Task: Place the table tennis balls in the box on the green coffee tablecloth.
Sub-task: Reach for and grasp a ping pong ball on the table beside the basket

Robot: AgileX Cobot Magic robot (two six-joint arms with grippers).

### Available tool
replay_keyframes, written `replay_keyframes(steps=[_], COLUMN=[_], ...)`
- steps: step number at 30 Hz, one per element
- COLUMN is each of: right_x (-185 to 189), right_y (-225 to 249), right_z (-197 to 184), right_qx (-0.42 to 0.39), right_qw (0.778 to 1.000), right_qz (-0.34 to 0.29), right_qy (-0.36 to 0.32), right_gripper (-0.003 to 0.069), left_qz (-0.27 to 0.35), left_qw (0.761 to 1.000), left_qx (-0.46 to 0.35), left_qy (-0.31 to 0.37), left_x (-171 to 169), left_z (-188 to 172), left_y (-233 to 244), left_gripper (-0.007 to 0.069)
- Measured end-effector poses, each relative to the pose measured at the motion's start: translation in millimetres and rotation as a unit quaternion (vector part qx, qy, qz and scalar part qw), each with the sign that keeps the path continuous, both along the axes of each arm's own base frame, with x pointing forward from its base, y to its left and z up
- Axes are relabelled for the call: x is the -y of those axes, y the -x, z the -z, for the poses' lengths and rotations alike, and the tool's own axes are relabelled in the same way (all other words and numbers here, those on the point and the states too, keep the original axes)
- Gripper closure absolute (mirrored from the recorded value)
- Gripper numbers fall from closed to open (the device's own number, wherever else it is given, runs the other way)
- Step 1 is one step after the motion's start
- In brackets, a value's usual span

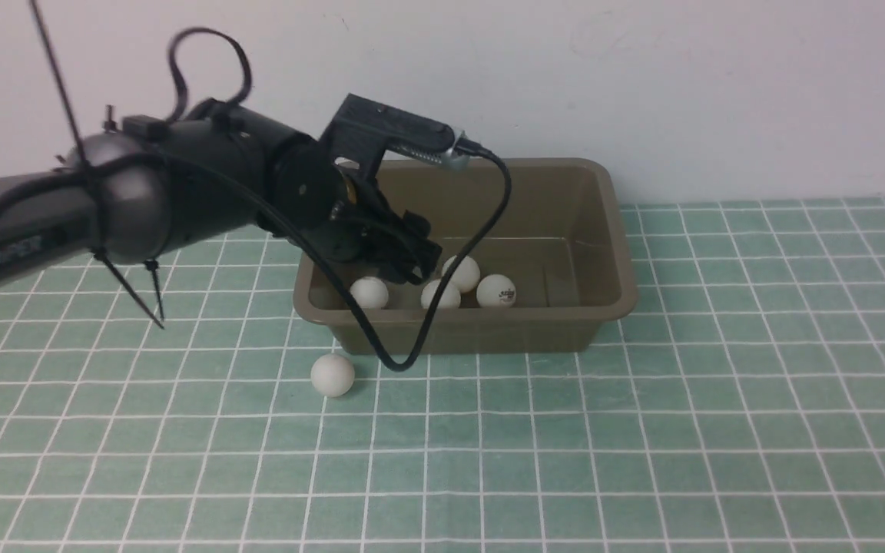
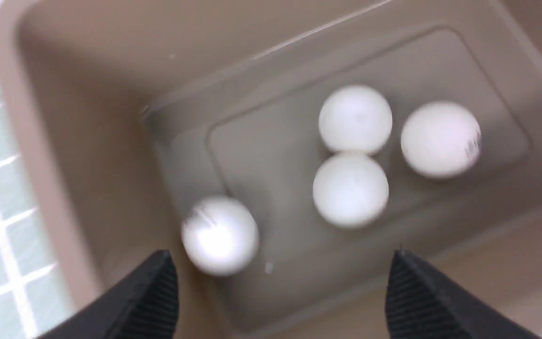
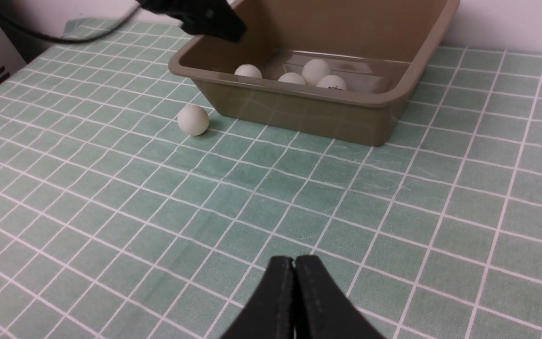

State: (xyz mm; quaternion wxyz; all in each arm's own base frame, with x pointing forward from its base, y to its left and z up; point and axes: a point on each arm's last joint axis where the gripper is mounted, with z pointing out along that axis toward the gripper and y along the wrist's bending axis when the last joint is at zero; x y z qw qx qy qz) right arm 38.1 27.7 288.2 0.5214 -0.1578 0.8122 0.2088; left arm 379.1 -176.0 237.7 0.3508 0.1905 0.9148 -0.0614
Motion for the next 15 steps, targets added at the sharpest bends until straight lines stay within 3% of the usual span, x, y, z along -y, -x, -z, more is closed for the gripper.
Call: replay_keyframes(steps=[4, 9, 15], right_x=[0, 0, 0], right_y=[1, 2, 2], right_z=[1, 5, 5], right_qx=[-0.010, -0.030, -0.031], right_qw=[1.000, 1.000, 0.999], right_qz=[0.000, -0.002, -0.001], right_qy=[-0.001, 0.008, 0.007], right_gripper=[0.0676, 0.0676, 0.0676], left_qz=[0.000, 0.005, 0.020], left_qw=[1.000, 1.000, 0.995], left_qx=[0.003, 0.008, 0.097], left_qy=[-0.015, -0.023, 0.024], left_x=[-17, -48, -76], left_z=[-36, -40, -34], left_y=[30, 94, 158], left_gripper=[0.0163, 0.0301, 0.0331])
